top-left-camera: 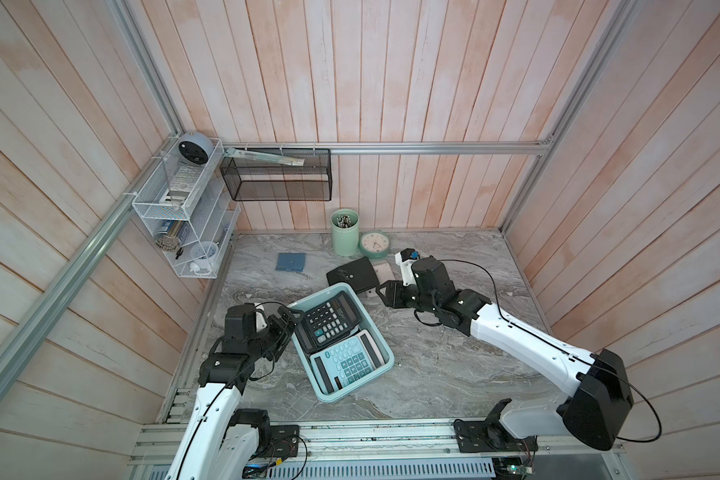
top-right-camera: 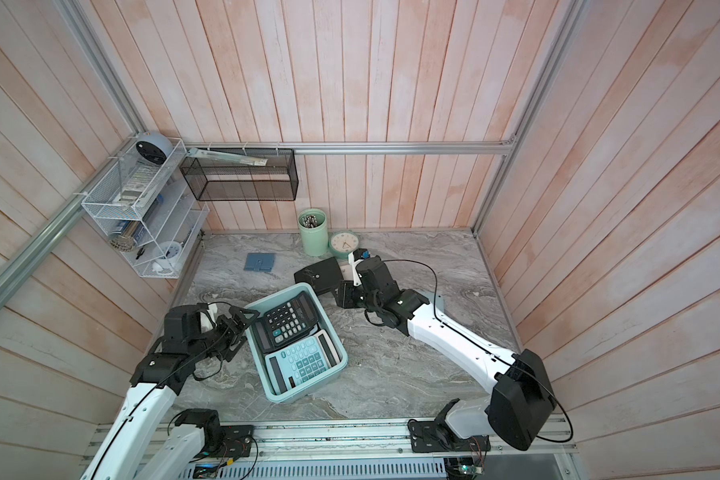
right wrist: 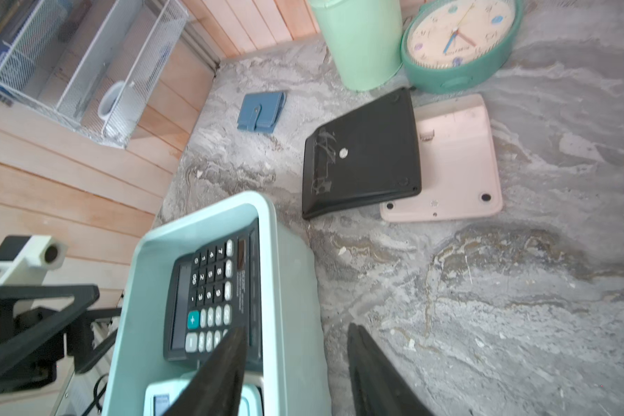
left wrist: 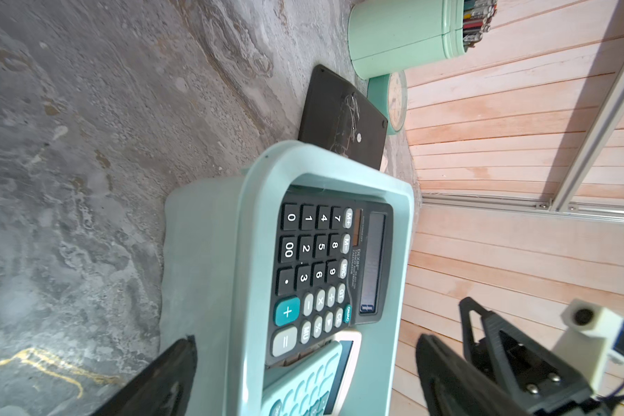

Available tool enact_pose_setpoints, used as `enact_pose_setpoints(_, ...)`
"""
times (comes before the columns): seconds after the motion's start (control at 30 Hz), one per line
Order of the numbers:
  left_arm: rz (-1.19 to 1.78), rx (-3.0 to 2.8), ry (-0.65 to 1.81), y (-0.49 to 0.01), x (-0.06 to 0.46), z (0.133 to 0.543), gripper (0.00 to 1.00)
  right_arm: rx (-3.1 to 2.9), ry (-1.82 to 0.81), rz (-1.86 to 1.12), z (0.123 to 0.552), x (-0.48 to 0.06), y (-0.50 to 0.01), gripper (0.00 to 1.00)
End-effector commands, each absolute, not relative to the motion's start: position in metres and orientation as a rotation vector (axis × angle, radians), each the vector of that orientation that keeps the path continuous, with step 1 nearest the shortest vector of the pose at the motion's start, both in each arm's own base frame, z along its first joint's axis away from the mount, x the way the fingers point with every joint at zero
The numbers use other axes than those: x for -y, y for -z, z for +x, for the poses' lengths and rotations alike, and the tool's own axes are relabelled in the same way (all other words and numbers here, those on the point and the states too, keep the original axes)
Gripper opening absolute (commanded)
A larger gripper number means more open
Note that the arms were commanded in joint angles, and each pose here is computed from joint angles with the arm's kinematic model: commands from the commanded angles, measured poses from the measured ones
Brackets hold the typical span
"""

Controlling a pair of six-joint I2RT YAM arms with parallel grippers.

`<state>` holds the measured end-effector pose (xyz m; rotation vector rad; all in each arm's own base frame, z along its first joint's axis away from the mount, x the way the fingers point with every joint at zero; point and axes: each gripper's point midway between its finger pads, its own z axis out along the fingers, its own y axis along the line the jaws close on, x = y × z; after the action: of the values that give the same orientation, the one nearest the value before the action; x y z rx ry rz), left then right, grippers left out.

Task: Put the calculator in the storage box
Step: Pick up the calculator from the center of the board.

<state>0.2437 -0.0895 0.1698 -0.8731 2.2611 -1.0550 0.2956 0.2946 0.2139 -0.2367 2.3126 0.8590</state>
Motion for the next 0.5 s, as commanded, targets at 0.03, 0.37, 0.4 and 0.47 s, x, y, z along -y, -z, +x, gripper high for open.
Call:
enact_pose_setpoints(0.03,-0.856,-2.194,1.138,-0.181,0.095,0.255,1.00,-2.357,-1.021,-0.343,0.270,-0.308,-0.196,0.55)
enact_pose_setpoints(0.37,-0.834,-2.236,0.957,-0.179,0.078,0.261,1.00,-2.391,-1.254,-0.403,0.242,-0.327,-0.184,0.55)
enact_pose_setpoints(0.4,-0.826,-2.243,0.931,-0.179,0.076,0.262,1.00,-2.390,-1.246,-0.389,0.244,-0.323,-0.184,0.56)
enact_pose_setpoints(0.47,-0.814,-2.259,0.906,-0.179,0.074,0.264,1.00,-2.418,-1.203,-0.301,0.255,-0.308,-0.177,0.56)
